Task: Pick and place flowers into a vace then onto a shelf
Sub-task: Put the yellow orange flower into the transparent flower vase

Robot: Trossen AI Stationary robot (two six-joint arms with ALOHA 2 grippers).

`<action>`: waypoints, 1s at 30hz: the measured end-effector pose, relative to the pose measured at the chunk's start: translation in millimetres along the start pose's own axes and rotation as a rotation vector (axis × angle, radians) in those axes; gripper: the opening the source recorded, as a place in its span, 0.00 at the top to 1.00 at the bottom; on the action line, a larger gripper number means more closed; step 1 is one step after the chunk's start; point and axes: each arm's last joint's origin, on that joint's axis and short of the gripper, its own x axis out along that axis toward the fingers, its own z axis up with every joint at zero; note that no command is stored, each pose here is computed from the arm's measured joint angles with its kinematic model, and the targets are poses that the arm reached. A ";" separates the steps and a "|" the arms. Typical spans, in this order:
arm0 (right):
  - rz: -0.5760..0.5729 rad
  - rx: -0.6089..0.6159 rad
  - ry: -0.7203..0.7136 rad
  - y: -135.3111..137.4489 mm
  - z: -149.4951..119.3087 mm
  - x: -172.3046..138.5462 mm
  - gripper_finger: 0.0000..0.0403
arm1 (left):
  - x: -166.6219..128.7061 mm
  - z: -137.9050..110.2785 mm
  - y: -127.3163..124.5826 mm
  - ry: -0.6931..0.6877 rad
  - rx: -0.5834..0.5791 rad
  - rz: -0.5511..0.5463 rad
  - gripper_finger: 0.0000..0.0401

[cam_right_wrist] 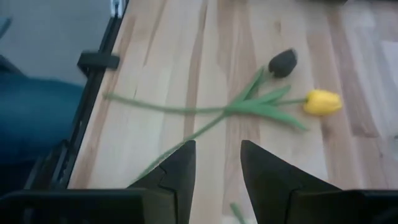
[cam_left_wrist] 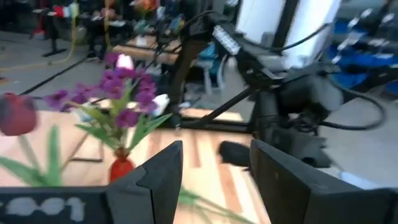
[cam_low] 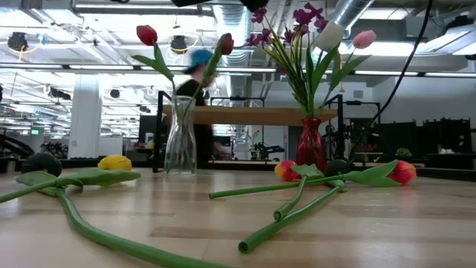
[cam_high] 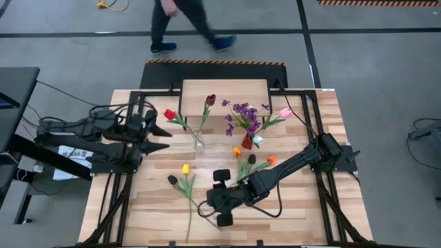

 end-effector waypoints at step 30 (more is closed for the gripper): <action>-0.448 0.928 0.166 -0.1 -46.6 5.5 0.70 | 6.7 -83.0 -38.2 -0.018 0.088 -0.389 0.56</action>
